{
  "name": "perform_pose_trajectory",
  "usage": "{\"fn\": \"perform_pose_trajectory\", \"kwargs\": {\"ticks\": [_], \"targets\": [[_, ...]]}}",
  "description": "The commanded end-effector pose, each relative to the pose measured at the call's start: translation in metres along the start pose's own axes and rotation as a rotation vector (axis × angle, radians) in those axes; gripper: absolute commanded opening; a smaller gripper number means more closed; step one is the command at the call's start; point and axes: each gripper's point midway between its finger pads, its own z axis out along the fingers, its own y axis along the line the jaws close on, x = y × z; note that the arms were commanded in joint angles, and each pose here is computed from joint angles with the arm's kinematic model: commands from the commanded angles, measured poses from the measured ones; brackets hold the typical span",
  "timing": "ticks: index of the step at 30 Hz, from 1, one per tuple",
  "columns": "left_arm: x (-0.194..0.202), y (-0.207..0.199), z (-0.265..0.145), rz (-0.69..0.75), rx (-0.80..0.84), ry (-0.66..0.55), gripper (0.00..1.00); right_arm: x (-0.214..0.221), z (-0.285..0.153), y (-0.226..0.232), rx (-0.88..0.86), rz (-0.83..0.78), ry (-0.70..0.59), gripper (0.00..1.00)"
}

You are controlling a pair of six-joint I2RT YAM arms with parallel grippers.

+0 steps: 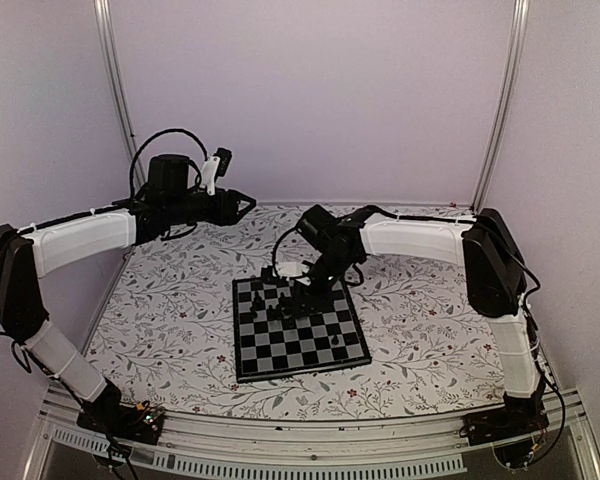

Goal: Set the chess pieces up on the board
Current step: Pick up the chess piece from the chessboard.

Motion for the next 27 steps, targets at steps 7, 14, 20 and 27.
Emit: {"fn": "perform_pose_trajectory", "kwargs": {"ticks": [7, 14, 20, 27], "targets": [[-0.013, 0.001, -0.003, 0.006, -0.001, -0.016, 0.54, 0.002, 0.019, 0.012, -0.048, -0.027, 0.028, 0.39], [-0.011, 0.001, -0.001, 0.004, -0.001, -0.008, 0.54, 0.001, 0.025, 0.016, -0.066, -0.025, 0.030, 0.38], [-0.011, 0.002, -0.001, 0.004, -0.001, -0.007, 0.54, -0.001, 0.029, 0.017, -0.071, -0.023, 0.033, 0.35], [-0.011, 0.001, 0.000, 0.005, 0.000, -0.008, 0.54, -0.003, 0.030, 0.019, -0.079, -0.019, 0.029, 0.16]]}}
